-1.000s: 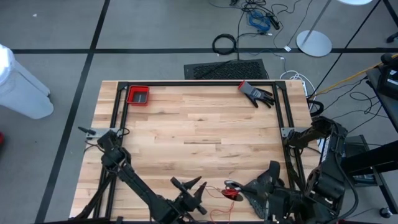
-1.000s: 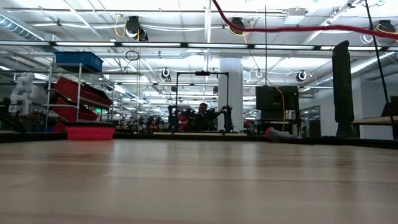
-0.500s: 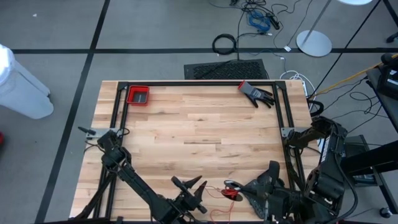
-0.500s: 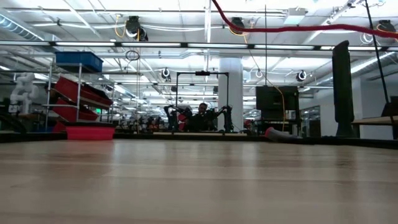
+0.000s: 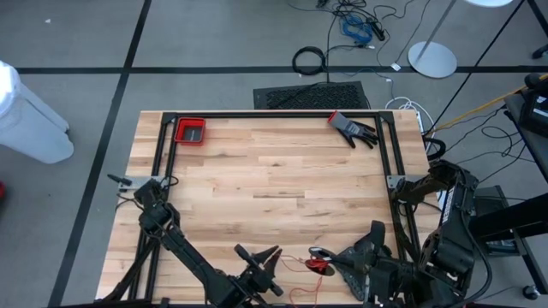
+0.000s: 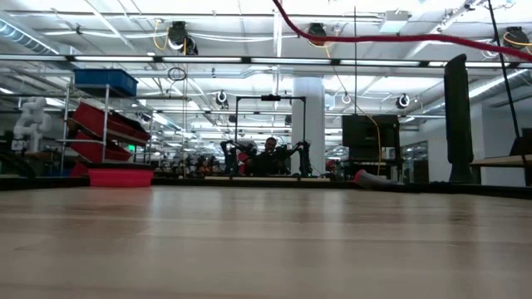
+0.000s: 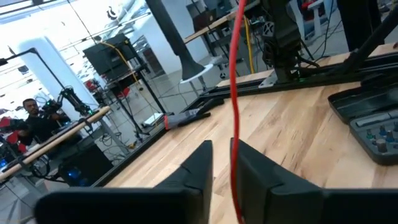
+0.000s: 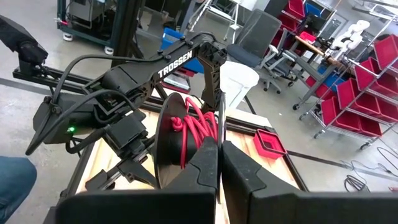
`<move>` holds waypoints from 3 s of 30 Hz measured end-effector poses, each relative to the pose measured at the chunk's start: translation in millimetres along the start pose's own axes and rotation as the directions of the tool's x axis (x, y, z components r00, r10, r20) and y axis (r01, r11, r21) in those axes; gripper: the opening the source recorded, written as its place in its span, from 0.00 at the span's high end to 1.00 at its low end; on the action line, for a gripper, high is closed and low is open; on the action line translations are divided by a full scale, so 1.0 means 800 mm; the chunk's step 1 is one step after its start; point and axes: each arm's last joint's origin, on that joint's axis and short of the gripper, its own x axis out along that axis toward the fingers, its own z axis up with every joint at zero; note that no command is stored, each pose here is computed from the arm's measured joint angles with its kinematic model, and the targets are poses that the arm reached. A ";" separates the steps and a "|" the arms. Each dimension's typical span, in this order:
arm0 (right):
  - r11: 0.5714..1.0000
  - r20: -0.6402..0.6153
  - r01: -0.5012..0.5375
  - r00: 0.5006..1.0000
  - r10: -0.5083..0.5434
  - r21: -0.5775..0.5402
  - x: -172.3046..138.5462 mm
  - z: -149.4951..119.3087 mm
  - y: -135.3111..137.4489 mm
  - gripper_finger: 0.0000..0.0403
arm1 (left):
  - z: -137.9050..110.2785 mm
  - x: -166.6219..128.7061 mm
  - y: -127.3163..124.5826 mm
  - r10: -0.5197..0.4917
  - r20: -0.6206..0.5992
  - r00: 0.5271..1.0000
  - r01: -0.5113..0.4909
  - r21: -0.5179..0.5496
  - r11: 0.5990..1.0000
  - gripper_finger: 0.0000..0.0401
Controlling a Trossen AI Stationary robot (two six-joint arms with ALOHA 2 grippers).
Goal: Coil cords
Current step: Coil the red wire onto the spool
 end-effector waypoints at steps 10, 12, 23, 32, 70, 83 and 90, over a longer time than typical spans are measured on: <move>1.000 0.000 0.000 1.000 0.000 0.001 0.000 0.000 0.000 1.00 | 0.000 0.000 0.000 0.001 0.000 1.000 -0.001 0.003 1.000 0.98; 1.000 0.000 0.000 1.000 0.000 0.001 0.000 0.000 0.000 1.00 | 0.000 0.000 0.000 0.001 0.000 1.000 -0.001 0.003 1.000 0.97; 1.000 0.000 0.000 1.000 0.000 0.012 0.000 0.000 0.000 1.00 | -0.001 -0.005 -0.002 -0.044 -0.028 0.999 0.047 0.121 0.991 0.88; 1.000 -0.002 0.000 1.000 0.000 0.008 0.000 0.000 0.000 1.00 | -0.002 -0.013 -0.003 -0.066 -0.033 0.997 0.071 0.174 0.982 0.70; 1.000 -0.002 -0.003 1.000 0.003 0.002 -0.001 -0.001 0.001 1.00 | 0.011 -0.019 0.004 -0.125 -0.065 0.990 0.135 0.189 0.973 0.91; 1.000 -0.002 -0.003 1.000 0.003 0.002 -0.002 -0.001 0.001 1.00 | 0.010 -0.019 0.004 -0.137 -0.077 0.988 0.149 0.190 0.970 0.92; 1.000 -0.002 -0.003 1.000 0.003 0.002 -0.002 -0.001 0.001 1.00 | 0.009 -0.014 0.004 -0.142 -0.089 0.986 0.155 0.168 0.973 0.78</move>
